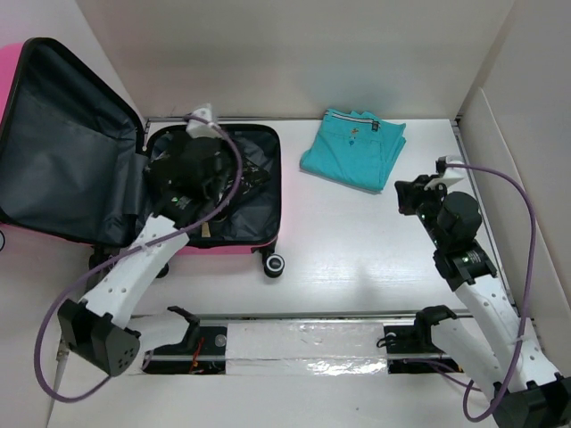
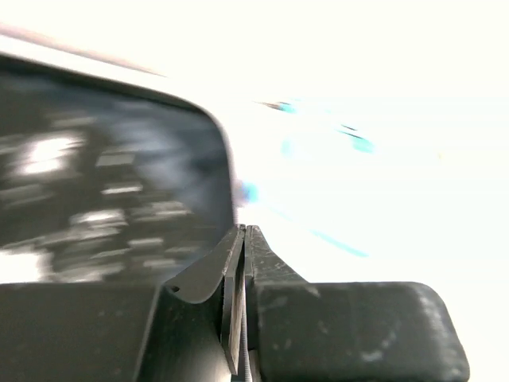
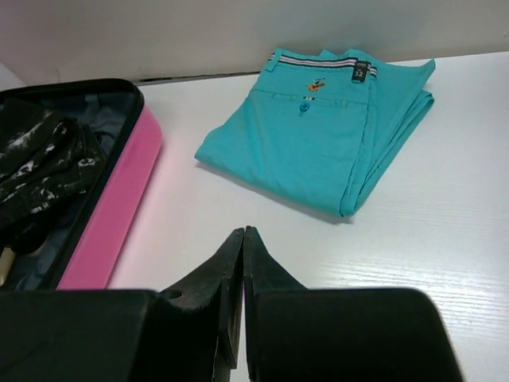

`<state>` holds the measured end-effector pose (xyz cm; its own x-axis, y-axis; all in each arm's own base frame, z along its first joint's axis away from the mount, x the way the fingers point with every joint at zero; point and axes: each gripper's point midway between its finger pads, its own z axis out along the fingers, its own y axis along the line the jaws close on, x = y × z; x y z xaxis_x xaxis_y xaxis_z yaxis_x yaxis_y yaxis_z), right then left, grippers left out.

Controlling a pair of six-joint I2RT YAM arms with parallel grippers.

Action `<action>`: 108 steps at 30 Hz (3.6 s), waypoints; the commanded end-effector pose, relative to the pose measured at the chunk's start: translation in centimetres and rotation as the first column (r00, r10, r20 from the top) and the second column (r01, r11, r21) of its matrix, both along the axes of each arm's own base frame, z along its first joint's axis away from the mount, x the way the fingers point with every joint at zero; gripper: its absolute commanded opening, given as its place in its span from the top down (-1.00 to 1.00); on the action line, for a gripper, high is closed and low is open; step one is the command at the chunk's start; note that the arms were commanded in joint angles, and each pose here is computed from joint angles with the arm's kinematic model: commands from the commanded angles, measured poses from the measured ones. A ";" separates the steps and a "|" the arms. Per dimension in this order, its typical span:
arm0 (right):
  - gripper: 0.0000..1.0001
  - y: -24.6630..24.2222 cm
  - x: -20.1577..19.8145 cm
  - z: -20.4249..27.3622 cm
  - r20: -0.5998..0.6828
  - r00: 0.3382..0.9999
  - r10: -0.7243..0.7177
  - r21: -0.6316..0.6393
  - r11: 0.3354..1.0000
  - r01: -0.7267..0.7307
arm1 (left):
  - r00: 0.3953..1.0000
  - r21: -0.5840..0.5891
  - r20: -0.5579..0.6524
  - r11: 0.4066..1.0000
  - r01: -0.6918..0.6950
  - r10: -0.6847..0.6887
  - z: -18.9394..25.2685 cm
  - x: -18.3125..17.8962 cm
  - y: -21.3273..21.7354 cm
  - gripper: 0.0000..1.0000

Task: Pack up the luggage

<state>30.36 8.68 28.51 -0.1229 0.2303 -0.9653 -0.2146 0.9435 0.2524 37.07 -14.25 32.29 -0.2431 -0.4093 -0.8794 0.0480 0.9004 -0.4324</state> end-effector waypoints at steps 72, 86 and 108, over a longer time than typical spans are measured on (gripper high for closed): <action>-0.67 0.8 1.0 -7.1 -0.107 0.994 0.014 0.254 0.967 0.014 | 0.894 0.019 -0.447 1.000 0.014 -0.005 -27.1 -1.0 -22.3 -0.41; -0.60 2.4 0.6 -0.8 0.032 0.992 0.120 0.216 0.969 -0.124 | 0.890 -0.066 -0.447 0.996 0.063 -0.086 -29.8 1.7 -24.7 0.51; -0.61 0.9 -1.4 2.5 0.158 0.985 0.065 0.175 0.980 -0.093 | 0.887 0.169 -0.029 0.872 0.459 -0.461 -1.2 4.8 -15.7 1.00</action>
<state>29.41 9.51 29.59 -0.0537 0.4056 -0.9125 -0.3026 0.8642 0.4020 41.08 -34.08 23.00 -0.4983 -0.0918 -0.8622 0.4076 0.8529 -0.3263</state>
